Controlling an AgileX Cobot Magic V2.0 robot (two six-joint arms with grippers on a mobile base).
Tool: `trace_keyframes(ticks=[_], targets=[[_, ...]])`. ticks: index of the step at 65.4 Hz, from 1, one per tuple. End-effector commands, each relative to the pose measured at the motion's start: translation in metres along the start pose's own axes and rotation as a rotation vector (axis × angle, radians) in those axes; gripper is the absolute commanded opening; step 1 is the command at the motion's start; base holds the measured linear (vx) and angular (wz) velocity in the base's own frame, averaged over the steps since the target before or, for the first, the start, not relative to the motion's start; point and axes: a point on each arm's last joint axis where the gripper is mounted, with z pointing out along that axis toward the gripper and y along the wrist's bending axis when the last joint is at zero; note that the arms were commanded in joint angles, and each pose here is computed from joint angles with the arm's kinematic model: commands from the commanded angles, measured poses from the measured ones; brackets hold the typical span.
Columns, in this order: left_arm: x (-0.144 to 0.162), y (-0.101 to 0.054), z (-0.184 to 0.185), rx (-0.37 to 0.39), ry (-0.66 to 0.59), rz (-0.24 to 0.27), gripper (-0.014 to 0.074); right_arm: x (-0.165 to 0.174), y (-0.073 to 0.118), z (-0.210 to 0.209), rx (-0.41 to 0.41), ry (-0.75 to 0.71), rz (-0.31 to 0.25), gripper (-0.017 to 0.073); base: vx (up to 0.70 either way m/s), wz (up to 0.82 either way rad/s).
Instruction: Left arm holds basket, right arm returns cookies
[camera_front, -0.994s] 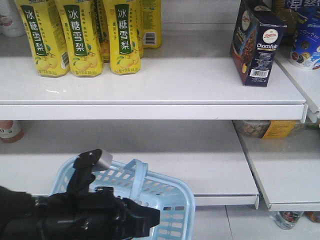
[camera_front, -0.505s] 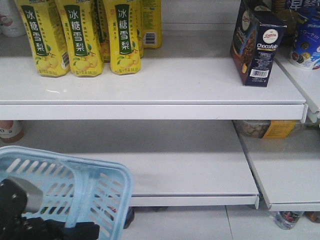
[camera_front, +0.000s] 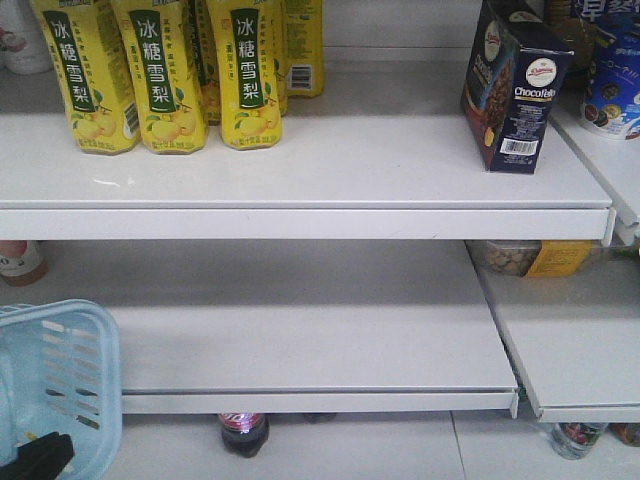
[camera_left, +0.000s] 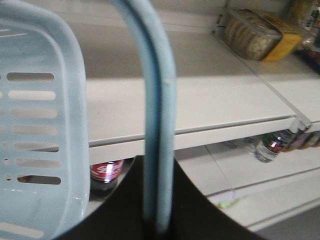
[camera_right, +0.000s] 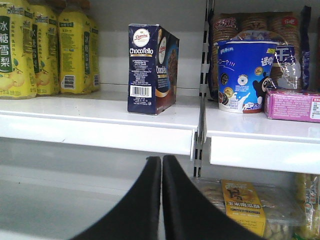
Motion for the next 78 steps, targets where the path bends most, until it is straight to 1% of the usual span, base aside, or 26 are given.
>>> trace_keyframes(ticks=[1,4,7,10,15,17,19,27,31,35,36,41,45,51,57,64,78], targets=[[-0.012,0.006,-0.006,-0.057,-0.191,0.047,-0.0006,-0.01,0.002,0.0,-0.028,-0.026,0.014,-0.0009,0.0,0.0],[-0.009,0.009,-0.008,-0.072,-0.222,0.078,-0.0006,-0.01,0.002,0.0,-0.026,-0.025,0.014,-0.0009,0.0,0.0],[-0.006,0.01,-0.01,-0.077,-0.253,0.128,-0.0006,-0.01,0.002,0.0,-0.026,-0.025,0.014,-0.0009,0.0,0.0],[-0.006,0.01,-0.012,-0.072,-0.278,0.191,-0.0006,-0.01,0.002,0.0,-0.027,-0.026,0.014,-0.0009,0.0,0.0],[-0.007,0.008,-0.016,-0.07,-0.312,0.266,-0.0006,-0.01,0.002,0.0,-0.027,-0.026,0.014,-0.0009,0.0,0.0],[-0.008,0.009,-0.017,-0.082,-0.326,0.274,-0.0006,-0.01,0.002,0.0,-0.027,-0.026,0.014,-0.0009,0.0,0.0],[-0.009,0.01,-0.019,-0.094,-0.343,0.275,-0.0006,-0.01,0.002,0.0,-0.027,-0.026,0.014,-0.0009,0.0,0.0],[-0.008,0.015,-0.024,-0.162,-0.368,0.223,-0.0006,-0.01,0.002,0.0,-0.027,-0.026,0.014,-0.0009,0.0,0.0],[-0.007,0.017,-0.026,-0.197,-0.364,0.214,-0.0006,-0.01,0.002,0.0,-0.027,-0.026,0.014,-0.0009,0.0,0.0],[-0.005,0.019,-0.028,-0.218,-0.362,0.2,-0.0006,-0.01,0.002,0.0,-0.027,-0.026,0.014,-0.0009,0.0,0.0],[-0.005,0.019,-0.028,-0.223,-0.363,0.188,-0.0006,-0.01,0.002,0.0,-0.027,-0.026,0.014,-0.0009,0.0,0.0],[-0.003,0.02,-0.031,-0.248,-0.37,0.185,-0.0006,-0.01,0.002,0.0,-0.027,-0.026,0.014,-0.0009,0.0,0.0],[-0.002,0.022,-0.033,-0.265,-0.377,0.166,-0.0006,-0.01,0.002,0.0,-0.027,-0.026,0.014,-0.0009,0.0,0.0],[-0.001,0.023,-0.036,-0.291,-0.39,0.155,-0.0006,-0.01,0.002,0.0,-0.027,-0.026,0.014,-0.0009,0.0,0.0],[-0.001,0.023,-0.038,-0.308,-0.41,0.154,-0.0006,-0.01,0.002,0.0,-0.027,-0.026,0.014,-0.0009,0.0,0.0],[0.0,0.024,-0.04,-0.319,-0.428,0.154,-0.0006,-0.01,0.002,0.0,-0.027,-0.026,0.014,-0.0009,0.0,0.0],[0.001,0.025,-0.04,-0.338,-0.421,0.144,-0.0006,-0.01,0.002,0.0,-0.028,-0.026,0.014,-0.0009,0.0,0.0]])
